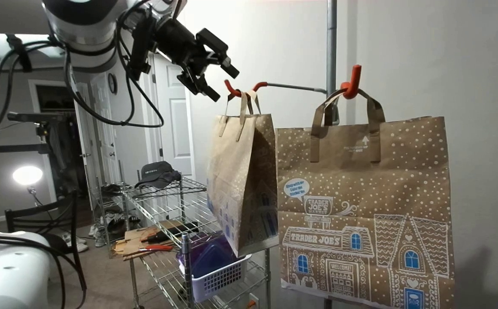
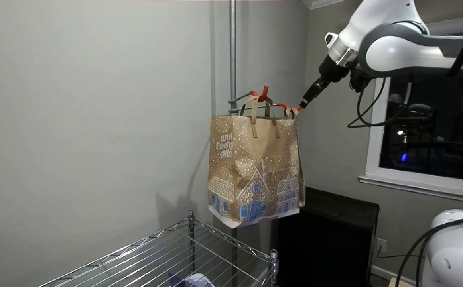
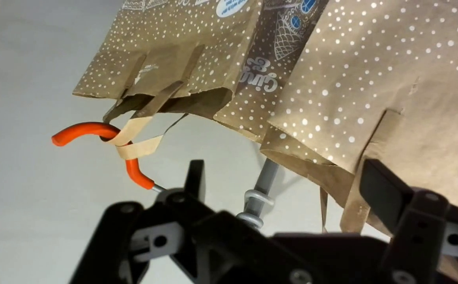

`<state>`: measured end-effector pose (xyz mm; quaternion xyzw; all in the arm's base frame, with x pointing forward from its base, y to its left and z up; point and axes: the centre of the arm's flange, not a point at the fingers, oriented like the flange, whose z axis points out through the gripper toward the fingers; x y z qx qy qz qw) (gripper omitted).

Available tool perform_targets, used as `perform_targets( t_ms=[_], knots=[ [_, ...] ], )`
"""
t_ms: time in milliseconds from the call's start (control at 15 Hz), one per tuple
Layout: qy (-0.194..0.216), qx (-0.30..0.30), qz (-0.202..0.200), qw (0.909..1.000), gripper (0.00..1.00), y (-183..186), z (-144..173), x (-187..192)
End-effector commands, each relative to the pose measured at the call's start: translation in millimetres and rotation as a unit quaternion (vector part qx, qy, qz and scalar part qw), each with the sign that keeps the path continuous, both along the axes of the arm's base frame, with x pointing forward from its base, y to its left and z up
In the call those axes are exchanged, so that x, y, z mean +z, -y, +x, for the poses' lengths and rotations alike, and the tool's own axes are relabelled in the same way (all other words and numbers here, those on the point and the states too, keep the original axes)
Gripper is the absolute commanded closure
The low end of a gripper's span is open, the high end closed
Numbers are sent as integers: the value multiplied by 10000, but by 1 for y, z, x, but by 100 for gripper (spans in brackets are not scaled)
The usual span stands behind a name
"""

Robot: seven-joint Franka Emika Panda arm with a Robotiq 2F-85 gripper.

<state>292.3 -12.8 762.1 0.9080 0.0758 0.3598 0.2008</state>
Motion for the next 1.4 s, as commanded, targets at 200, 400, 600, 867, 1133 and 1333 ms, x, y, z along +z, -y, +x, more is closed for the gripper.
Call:
perform_targets(
  t_ms=[200,400,600,867,1133,1333],
  knots=[
    [10,-17,-7,10000,0,0,-1,1],
    [174,179,-9,9997,0,-1,4,3],
    [613,703,33,9956,0,-9,6,11],
    [623,1224,100,9905,0,-16,1,14],
    [401,1565,53,9869,0,-19,3,12],
    [258,1446,-151,9890,0,-14,4,10]
  ],
)
